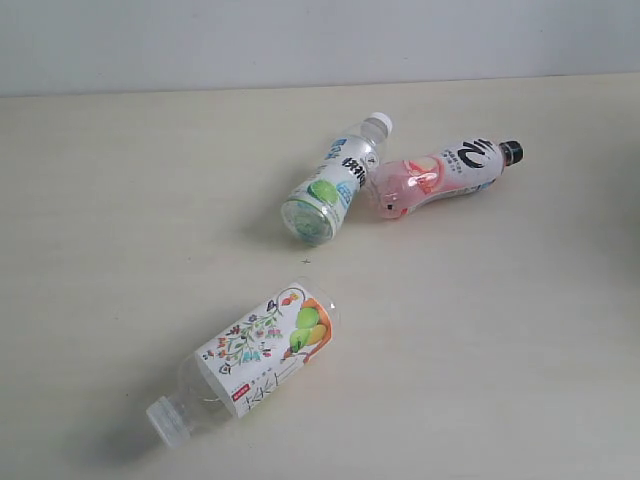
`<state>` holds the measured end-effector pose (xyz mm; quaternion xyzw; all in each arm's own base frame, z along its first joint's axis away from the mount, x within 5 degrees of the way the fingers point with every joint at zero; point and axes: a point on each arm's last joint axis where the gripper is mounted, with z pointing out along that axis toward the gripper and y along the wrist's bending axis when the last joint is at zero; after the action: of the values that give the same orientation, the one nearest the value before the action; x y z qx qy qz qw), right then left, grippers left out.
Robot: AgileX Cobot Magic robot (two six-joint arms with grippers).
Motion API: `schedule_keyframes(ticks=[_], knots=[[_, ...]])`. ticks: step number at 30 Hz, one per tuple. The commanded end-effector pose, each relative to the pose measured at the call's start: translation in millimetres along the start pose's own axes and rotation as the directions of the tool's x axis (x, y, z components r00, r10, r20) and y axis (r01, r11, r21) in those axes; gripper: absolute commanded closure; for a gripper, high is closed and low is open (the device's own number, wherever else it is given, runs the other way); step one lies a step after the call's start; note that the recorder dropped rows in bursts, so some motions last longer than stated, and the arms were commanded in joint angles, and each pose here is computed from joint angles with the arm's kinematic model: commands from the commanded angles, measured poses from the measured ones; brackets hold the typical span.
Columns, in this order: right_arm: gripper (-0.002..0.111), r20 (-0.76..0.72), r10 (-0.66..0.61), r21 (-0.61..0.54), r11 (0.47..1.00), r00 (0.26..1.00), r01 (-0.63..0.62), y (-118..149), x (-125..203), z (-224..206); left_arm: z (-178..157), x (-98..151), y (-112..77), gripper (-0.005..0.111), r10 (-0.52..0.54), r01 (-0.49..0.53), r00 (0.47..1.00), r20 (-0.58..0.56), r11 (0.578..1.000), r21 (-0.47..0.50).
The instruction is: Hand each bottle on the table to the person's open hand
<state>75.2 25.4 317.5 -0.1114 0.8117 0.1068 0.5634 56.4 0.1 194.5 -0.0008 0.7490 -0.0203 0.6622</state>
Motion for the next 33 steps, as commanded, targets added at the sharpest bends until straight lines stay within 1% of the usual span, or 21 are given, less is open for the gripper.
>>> schedule_keyframes(ticks=[1, 3, 7, 13, 18, 22, 23, 24, 26, 29, 33], knots=[[0.108, 0.122, -0.015, 0.112, 0.994, 0.992, 0.001, -11, 33, 4, 0, -1, 0.0, 0.107, -0.007, 0.007, 1.0, 0.011, 1.0, -0.001], [0.108, 0.121, -0.008, 0.137, 0.991, 0.993, -0.008, -13, 45, 5, 0, -1, 0.0, 0.107, -0.007, 0.007, 1.0, 0.011, 1.0, -0.001], [0.108, 0.128, -0.001, 0.171, 0.985, 0.992, -0.021, -15, 59, 6, 0, -1, 0.0, 0.107, -0.007, 0.007, 1.0, 0.011, 1.0, -0.001], [0.108, 0.26, -0.002, 0.169, 0.985, 0.966, -0.044, -14, 72, 0, 0, -1, 0.0, 0.107, -0.007, 0.007, 1.0, 0.011, 1.0, -0.001], [0.108, 0.277, 0.004, 0.218, 0.974, 0.961, -0.067, -18, 92, 6, 0, -1, 0.0, 0.107, -0.007, 0.007, 1.0, 0.011, 1.0, -0.001], [0.108, 0.351, -0.016, 0.227, 0.971, 0.936, -0.069, -20, 113, 15, 0, -1, 0.0, 0.107, -0.007, 0.007, 1.0, 0.011, 1.0, -0.001], [0.108, 0.371, -0.019, 0.228, 0.971, 0.928, -0.071, -20, 111, 14, 0, -1, 0.0, 0.107, -0.007, 0.007, 1.0, 0.011, 1.0, -0.001], [0.108, 0.337, -0.01, 0.234, 0.969, 0.942, -0.074, -21, 114, 16, 0, -1, 0.0, 0.107, -0.007, 0.007, 1.0, 0.011, 1.0, -0.001], [0.108, 0.341, -0.011, 0.234, 0.969, 0.94, -0.074, -21, 114, 15, 0, -1, 0.0, 0.107, -0.007, 0.007, 1.0, 0.011, 1.0, -0.001], [0.108, 0.35, 0.038, 0.213, 0.97, 0.936, -0.119, -20, 114, 16, 0, -1, 0.0, 0.107, -0.007, 0.007, 1.0, 0.011, 1.0, -0.001], [0.108, 0.348, 0.039, 0.213, 0.97, 0.937, -0.12, -20, 114, 16, 0, -1, 0.0, 0.107, -0.007, 0.007, 1.0, 0.011, 1.0, -0.001]])
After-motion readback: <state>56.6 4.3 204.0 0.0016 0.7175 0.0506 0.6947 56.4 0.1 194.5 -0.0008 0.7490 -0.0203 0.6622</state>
